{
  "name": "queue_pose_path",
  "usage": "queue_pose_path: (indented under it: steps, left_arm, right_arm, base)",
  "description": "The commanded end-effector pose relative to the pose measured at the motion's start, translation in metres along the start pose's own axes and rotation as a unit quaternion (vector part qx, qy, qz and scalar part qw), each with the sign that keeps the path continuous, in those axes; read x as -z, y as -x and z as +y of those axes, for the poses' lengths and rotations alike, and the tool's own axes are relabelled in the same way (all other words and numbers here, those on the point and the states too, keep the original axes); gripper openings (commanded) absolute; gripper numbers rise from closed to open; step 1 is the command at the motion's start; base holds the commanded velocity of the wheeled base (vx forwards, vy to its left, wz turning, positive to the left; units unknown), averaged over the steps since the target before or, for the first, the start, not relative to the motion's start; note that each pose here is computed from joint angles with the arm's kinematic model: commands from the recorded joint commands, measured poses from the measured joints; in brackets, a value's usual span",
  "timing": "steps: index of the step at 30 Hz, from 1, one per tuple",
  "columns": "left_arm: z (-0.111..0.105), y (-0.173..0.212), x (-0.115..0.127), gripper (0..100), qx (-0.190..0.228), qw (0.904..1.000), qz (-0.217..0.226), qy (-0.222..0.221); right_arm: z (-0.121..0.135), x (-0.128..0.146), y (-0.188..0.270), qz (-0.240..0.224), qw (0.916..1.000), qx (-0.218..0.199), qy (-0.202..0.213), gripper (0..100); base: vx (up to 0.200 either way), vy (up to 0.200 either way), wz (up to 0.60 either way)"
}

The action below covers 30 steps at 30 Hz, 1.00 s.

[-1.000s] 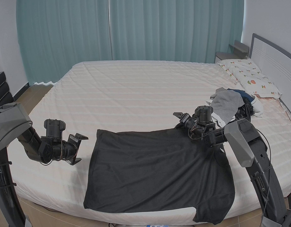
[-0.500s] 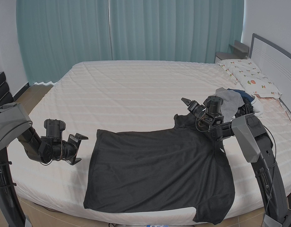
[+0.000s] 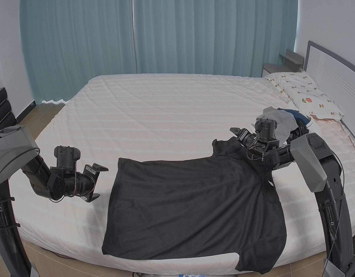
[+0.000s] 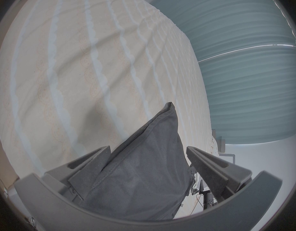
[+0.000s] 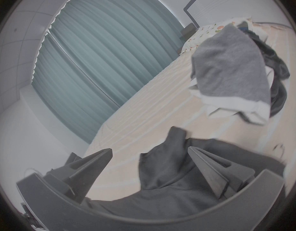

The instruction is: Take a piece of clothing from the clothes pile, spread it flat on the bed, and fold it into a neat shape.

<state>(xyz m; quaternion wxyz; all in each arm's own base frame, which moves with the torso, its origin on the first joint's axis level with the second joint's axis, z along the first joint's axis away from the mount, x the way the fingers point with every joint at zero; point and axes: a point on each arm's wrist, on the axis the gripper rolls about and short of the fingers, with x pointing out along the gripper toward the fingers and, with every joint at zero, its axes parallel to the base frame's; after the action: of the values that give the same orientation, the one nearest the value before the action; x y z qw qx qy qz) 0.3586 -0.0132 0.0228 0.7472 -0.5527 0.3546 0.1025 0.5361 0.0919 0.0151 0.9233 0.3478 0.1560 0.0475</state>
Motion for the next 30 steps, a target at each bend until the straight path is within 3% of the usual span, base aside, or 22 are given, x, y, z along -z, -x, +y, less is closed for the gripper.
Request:
queue_pose_path:
  steps: [1, 9, 19, 30]
  left_arm:
    - [0.000, 0.000, 0.001, 100, 0.000, 1.0000, 0.001, 0.000]
    - [0.000, 0.000, 0.001, 100, 0.000, 1.0000, 0.002, -0.005]
    - [0.002, 0.000, 0.003, 100, -0.003, 0.9999, 0.004, -0.011]
    - [0.002, 0.000, 0.003, 100, -0.003, 0.9999, 0.004, -0.012]
  right_arm:
    - [-0.024, -0.026, 0.014, -0.009, 0.9993, 0.034, 0.016, 100]
    - [-0.075, -0.022, 0.014, 0.010, 0.9957, 0.083, 0.040, 100]
    - [-0.098, 0.003, 0.013, 0.054, 0.9917, 0.092, 0.073, 100]
    - [-0.107, 0.005, 0.011, 0.052, 0.9913, 0.095, 0.074, 100]
  base:
    - [0.000, 0.000, 0.00]
    - [0.000, 0.000, 0.00]
    - [0.000, 0.000, 0.00]
    - [0.000, 0.000, 0.00]
